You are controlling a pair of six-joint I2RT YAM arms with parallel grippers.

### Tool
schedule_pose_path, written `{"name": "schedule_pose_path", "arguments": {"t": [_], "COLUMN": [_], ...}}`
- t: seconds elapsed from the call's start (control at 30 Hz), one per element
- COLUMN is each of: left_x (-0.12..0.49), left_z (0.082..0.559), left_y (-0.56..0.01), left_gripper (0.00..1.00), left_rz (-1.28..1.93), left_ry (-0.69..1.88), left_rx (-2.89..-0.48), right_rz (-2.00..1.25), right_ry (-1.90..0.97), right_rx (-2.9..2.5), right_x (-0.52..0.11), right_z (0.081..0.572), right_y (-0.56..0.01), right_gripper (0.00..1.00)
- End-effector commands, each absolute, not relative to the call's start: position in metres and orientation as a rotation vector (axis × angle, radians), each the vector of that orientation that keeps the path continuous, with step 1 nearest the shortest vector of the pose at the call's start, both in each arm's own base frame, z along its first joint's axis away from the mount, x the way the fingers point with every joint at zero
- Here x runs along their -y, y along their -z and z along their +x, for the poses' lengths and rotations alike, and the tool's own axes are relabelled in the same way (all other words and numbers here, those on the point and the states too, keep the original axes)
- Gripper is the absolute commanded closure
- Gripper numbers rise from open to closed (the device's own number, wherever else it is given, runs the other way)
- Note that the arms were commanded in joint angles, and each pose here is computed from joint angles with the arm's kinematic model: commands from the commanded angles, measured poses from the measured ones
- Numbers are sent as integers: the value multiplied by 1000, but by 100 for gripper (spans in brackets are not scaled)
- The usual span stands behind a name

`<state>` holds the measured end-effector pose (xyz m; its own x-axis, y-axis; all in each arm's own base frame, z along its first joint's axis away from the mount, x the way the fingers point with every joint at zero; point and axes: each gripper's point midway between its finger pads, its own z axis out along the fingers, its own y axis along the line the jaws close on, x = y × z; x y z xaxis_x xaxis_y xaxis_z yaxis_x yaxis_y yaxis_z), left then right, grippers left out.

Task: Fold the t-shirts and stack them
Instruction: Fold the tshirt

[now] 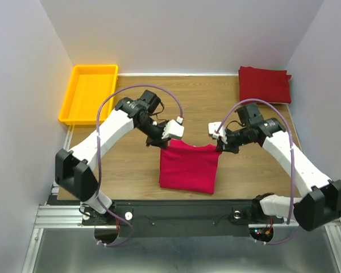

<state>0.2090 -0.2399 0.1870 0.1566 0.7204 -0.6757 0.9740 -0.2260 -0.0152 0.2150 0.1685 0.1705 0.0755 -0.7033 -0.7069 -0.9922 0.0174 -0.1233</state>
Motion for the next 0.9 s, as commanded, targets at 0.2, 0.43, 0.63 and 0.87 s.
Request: {"name": "schedule_pose_path", "arguments": {"t": [0.2, 0.43, 0.63, 0.87], "left_x": [246, 257, 273, 264], "left_z": [302, 356, 374, 372], "left_y": [-143, -98, -119, -136], "left_gripper": [97, 80, 73, 36], "left_rz": [2033, 1941, 1871, 1660], "left_ry": [813, 882, 875, 888], "left_rx": [-1669, -1764, -1710, -1805], "right_rz": [-1777, -1660, -1615, -1366], "right_ry": [-635, -588, -594, -581], "right_rx": [-1707, -1802, -1833, -2005], "right_x": [-148, -143, -140, -134], "right_z": [292, 353, 361, 383], "right_y": [-122, -85, -82, -95], "right_gripper": [99, 87, 81, 47]}}
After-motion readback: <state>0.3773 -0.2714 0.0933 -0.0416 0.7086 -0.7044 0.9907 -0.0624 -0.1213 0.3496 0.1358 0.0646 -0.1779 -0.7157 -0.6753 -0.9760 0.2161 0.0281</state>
